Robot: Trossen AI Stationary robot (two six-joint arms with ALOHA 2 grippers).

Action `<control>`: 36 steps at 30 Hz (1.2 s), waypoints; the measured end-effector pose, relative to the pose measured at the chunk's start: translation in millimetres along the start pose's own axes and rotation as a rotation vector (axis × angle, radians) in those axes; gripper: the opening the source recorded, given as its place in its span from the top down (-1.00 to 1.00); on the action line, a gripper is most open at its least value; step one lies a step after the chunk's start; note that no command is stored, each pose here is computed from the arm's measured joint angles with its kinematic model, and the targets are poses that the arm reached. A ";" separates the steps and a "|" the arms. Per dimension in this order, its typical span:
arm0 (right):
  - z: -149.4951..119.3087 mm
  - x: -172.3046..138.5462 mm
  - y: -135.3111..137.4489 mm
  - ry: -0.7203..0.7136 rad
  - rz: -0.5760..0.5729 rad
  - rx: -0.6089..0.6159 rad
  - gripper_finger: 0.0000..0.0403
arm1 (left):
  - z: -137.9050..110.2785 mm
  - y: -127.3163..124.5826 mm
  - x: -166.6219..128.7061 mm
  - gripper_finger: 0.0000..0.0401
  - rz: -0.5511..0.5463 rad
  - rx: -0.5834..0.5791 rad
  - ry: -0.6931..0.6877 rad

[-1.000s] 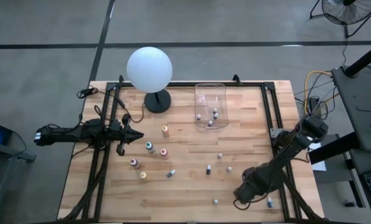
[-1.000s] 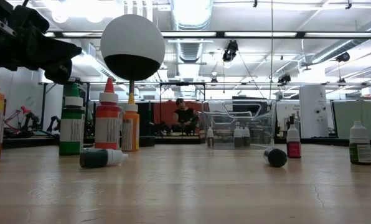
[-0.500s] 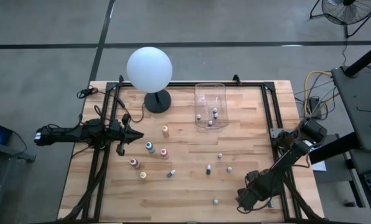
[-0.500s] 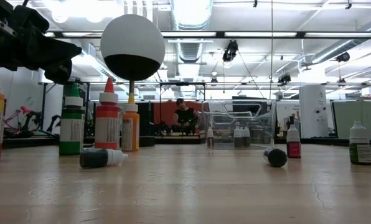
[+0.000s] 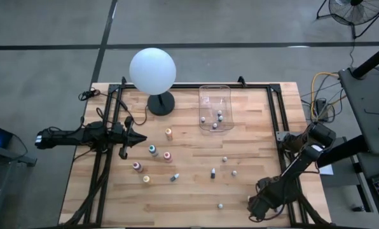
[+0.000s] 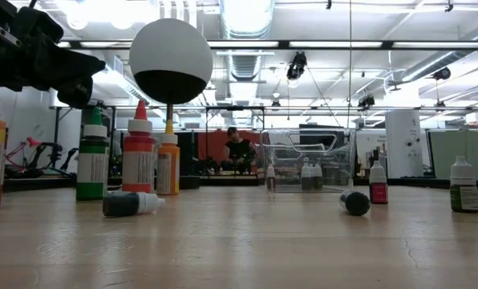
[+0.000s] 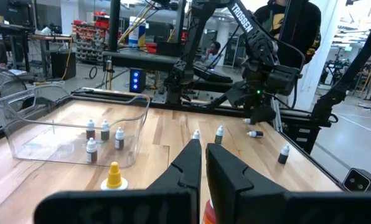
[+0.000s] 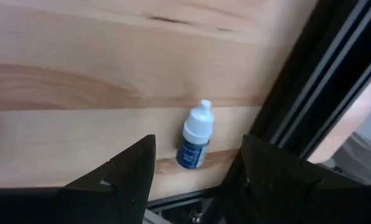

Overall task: Pick & Place food coloring
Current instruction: Put the small dark blue food coloring bottle into the transparent bin

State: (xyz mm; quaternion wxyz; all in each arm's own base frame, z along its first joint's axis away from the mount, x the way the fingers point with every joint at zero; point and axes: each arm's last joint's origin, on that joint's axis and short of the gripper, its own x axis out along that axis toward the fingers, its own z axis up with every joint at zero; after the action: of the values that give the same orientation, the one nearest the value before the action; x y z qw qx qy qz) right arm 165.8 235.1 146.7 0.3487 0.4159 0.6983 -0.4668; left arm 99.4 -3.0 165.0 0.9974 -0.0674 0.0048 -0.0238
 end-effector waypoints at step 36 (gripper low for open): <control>11.3 22.7 -4.3 0.082 -0.041 -0.031 -0.10 | 0.1 0.0 0.0 1.00 0.000 0.000 0.000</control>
State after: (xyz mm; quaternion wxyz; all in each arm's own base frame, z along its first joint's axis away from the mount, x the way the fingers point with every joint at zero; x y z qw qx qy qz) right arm 153.7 229.3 124.7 0.3164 0.4147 0.7274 -0.4458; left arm 99.4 -3.0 165.0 0.9974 -0.0672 0.0047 -0.0239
